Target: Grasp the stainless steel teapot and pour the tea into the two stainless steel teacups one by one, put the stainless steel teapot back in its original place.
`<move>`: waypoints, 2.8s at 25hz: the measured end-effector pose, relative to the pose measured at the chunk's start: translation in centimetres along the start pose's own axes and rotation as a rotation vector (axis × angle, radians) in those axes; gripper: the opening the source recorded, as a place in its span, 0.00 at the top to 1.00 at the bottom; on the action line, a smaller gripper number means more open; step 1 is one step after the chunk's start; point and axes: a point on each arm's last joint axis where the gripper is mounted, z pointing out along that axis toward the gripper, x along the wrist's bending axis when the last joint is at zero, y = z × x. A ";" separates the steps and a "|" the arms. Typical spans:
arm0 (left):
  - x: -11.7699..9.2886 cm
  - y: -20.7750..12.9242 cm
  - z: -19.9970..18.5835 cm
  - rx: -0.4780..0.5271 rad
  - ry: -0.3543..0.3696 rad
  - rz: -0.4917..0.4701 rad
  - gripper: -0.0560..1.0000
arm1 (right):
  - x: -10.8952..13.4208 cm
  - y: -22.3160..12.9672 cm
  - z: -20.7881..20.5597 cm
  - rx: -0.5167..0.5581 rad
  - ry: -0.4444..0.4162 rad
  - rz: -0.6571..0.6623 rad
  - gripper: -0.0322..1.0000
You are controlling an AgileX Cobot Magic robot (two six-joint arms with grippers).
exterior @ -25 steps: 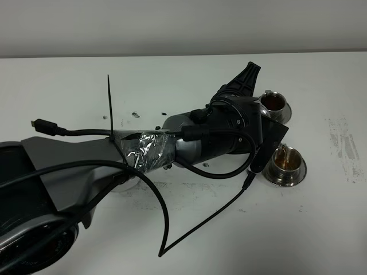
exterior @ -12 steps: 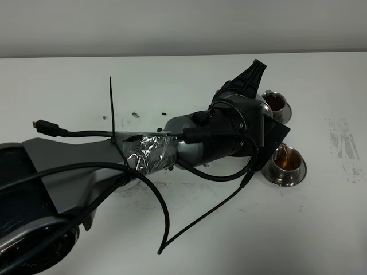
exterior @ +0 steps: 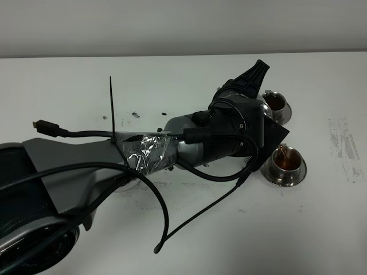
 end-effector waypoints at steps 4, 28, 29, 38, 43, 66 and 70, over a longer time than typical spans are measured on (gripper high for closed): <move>0.1 -0.1 0.0 0.009 0.016 0.020 0.77 | 0.0 0.0 0.0 0.000 0.000 0.000 0.65; 0.9 0.0 -0.1 0.002 0.095 0.081 0.77 | 0.0 0.0 0.0 0.000 0.000 0.000 0.65; 0.9 0.0 -0.1 0.002 0.097 0.082 0.77 | 0.0 0.0 0.0 0.000 0.000 0.000 0.65; 0.9 0.0 -0.1 0.000 0.099 0.083 0.77 | 0.0 0.0 0.0 0.000 0.000 -0.001 0.65; 0.9 0.0 -0.1 0.000 0.099 0.083 0.77 | 0.0 0.0 0.0 0.000 0.000 -0.001 0.65; 0.5 0.2 0.1 -0.005 0.081 0.071 0.77 | 0.0 0.0 0.0 0.000 0.000 0.000 0.65; 0.1 0.2 0.1 -0.007 0.036 0.034 0.77 | 0.0 0.0 0.0 0.000 0.000 0.000 0.65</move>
